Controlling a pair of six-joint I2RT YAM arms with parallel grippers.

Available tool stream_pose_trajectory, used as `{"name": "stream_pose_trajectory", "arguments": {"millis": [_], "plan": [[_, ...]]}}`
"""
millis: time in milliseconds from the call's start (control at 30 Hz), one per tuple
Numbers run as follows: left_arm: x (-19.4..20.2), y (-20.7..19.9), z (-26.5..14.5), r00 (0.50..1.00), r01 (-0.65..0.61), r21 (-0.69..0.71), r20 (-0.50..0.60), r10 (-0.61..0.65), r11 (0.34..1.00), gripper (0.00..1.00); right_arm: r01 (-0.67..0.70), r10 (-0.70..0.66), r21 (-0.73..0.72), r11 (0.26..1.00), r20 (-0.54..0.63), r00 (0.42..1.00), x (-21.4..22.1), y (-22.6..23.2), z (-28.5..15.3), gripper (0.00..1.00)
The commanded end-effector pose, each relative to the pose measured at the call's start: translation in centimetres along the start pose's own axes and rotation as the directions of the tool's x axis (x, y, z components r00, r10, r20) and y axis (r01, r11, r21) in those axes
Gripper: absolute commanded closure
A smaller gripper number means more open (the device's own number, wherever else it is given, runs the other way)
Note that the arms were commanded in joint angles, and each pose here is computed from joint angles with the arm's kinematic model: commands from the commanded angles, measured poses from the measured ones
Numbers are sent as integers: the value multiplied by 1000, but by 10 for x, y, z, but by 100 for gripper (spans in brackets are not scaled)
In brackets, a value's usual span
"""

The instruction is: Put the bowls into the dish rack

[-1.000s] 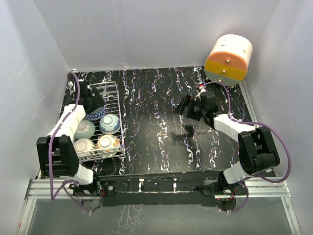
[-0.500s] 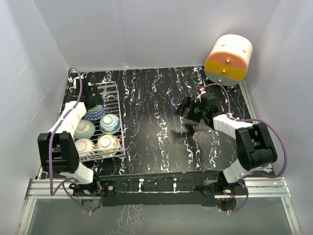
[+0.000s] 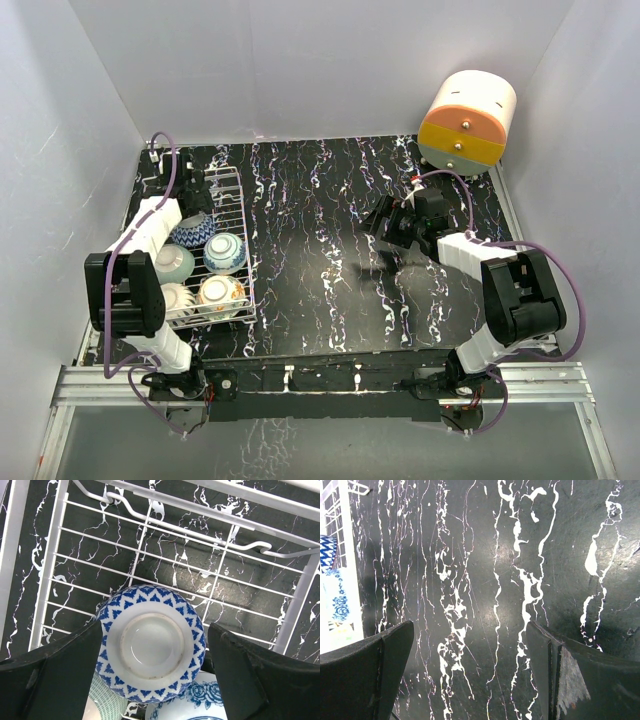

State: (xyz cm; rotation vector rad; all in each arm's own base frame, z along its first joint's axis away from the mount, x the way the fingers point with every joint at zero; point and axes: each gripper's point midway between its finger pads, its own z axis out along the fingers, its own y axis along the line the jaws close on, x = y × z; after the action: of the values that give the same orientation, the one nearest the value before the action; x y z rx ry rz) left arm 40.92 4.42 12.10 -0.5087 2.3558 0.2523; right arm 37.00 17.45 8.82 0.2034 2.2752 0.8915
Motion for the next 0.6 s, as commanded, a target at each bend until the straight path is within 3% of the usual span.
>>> {"name": "stream_pose_trajectory", "arguments": {"millis": [0,333,567], "plan": [[-11,4,-10,999,-15,-15,36,15,1000,19,15,-14,-32,999,35,999,-8,2,2,2],[-6,1,-4,999,-40,-19,18,41,999,41,11,-10,-32,999,38,999,-10,0,1,2],[1,0,-3,998,-63,-26,-2,63,998,44,9,-7,-31,999,44,999,-12,-1,-2,2]]}}
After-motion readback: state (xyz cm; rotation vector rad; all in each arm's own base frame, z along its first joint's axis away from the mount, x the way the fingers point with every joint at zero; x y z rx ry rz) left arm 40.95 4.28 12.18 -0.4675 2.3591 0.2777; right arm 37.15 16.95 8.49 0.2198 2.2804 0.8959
